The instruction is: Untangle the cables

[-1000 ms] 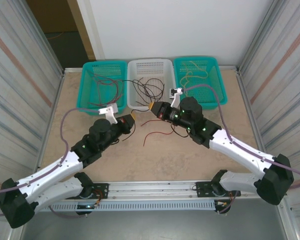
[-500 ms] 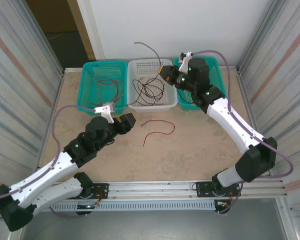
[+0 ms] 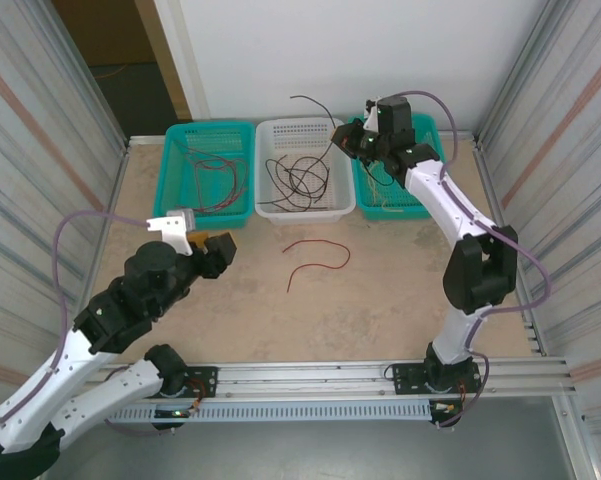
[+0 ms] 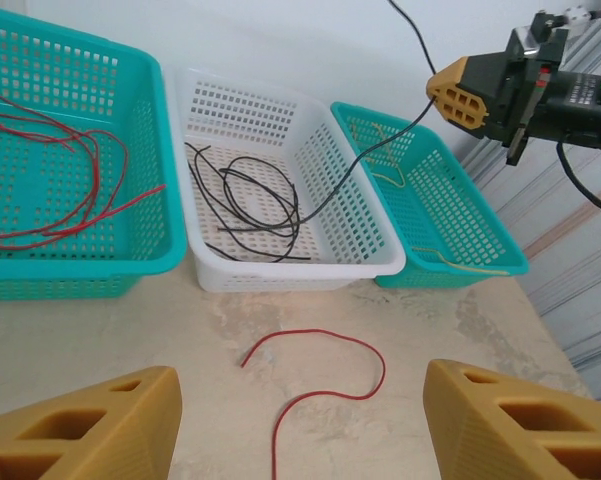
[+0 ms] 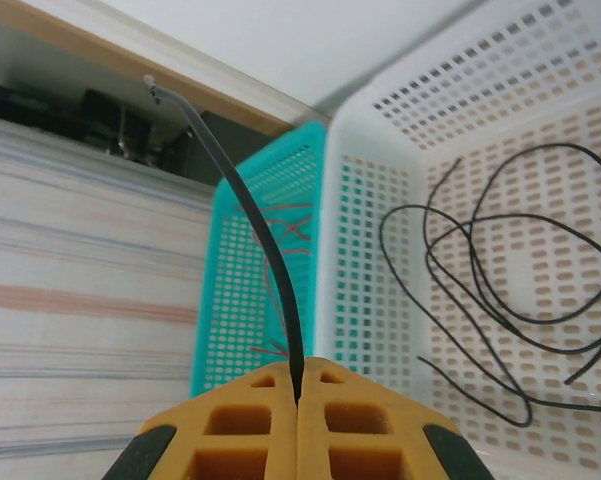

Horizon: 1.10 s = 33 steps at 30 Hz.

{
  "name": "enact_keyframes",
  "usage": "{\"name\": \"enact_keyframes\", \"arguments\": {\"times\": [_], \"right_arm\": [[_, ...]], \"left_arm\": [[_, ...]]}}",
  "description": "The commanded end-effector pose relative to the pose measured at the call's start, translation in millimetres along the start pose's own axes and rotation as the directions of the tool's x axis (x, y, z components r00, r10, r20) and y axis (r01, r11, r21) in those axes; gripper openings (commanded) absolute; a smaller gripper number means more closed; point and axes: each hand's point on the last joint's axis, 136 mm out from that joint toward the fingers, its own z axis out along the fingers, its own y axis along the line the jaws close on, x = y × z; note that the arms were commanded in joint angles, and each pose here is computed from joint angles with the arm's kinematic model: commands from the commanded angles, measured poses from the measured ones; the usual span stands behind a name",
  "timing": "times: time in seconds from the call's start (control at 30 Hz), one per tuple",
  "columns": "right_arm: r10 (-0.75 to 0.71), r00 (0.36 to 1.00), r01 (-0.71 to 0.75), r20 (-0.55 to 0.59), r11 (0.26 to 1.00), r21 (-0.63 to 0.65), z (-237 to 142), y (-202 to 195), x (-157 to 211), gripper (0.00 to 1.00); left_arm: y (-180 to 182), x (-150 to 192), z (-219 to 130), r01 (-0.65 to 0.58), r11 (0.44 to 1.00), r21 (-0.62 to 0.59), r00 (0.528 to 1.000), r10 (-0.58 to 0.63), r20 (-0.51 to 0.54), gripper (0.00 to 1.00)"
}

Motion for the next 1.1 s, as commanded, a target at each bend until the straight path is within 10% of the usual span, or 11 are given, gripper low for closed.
{"name": "enact_keyframes", "arguments": {"times": [0.0, 0.23, 0.63, 1.07], "right_arm": [[-0.008, 0.998, 0.006, -0.066, 1.000, -0.023, 8.6, 1.3, -3.1, 0.19], [-0.038, 0.992, 0.046, -0.121, 0.997, 0.068, 5.9, -17.8, 8.5, 0.57], [-0.330, 0.912, 0.392, -0.244, 0.875, 0.285, -72.3, -54.7, 151.9, 0.56], [-0.158, 0.955, 0.273, -0.250, 0.797, 0.539, -66.1, -159.8, 228.4, 0.60]], "left_arm": [[3.5, -1.8, 0.7, -0.022, 0.999, -0.028, 1.000, 0.022, -0.006, 0.66], [6.8, 9.6, 16.4, -0.030, 0.997, -0.076, 0.996, 0.023, -0.090, 0.69], [19.5, 28.4, 46.9, 0.080, 0.991, -0.109, 0.969, -0.103, -0.227, 0.70], [17.0, 44.7, 53.6, 0.111, 0.989, -0.096, 0.948, -0.134, -0.290, 0.68]]}}
